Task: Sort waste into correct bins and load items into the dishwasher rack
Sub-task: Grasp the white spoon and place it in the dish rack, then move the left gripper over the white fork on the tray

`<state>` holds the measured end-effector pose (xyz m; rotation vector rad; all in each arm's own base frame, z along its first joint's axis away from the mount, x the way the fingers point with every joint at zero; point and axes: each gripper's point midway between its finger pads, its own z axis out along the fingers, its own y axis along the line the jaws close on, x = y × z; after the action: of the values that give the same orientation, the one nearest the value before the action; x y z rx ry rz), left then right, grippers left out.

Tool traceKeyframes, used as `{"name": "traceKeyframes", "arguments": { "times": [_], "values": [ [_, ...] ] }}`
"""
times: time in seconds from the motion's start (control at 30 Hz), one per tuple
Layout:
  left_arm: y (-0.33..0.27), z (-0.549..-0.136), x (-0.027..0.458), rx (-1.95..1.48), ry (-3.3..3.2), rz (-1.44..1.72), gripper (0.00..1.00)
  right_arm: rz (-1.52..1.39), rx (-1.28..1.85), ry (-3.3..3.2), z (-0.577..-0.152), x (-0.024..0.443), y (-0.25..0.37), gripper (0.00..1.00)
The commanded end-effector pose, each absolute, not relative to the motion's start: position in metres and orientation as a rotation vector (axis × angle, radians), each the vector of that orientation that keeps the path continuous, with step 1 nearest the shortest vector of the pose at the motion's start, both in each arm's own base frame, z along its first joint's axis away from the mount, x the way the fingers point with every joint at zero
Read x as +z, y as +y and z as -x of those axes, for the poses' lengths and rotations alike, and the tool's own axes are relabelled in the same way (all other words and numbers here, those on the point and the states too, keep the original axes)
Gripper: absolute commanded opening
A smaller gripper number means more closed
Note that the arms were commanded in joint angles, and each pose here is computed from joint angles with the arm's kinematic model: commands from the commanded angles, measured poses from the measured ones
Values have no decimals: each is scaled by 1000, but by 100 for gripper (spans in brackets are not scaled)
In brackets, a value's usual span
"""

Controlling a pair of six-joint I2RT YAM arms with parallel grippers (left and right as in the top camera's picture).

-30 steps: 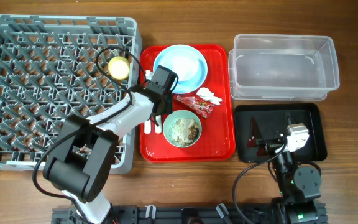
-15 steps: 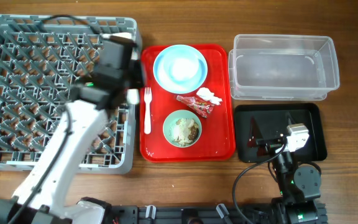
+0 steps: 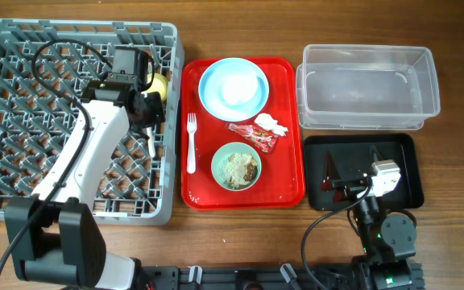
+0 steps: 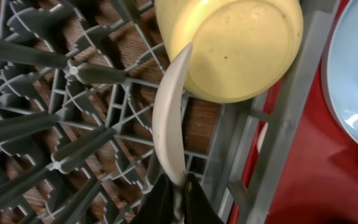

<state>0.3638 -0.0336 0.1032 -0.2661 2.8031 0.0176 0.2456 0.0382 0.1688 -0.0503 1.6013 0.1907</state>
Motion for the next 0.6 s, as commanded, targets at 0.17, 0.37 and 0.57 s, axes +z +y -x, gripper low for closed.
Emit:
{"name": "traceKeyframes", "arguments": {
  "times": [0.17,0.37,0.57],
  "values": [
    [-41,-348,96,-26,2890,149,4,55,187,1593,-246,171,38,100],
    [-40,-335,93,-24,2945,155,7,55,187,1593,-246,171,38,100],
    [-40,-335,94,-25,2941,154,52,55,187,1593,-246,171,38,100]
  ]
}}
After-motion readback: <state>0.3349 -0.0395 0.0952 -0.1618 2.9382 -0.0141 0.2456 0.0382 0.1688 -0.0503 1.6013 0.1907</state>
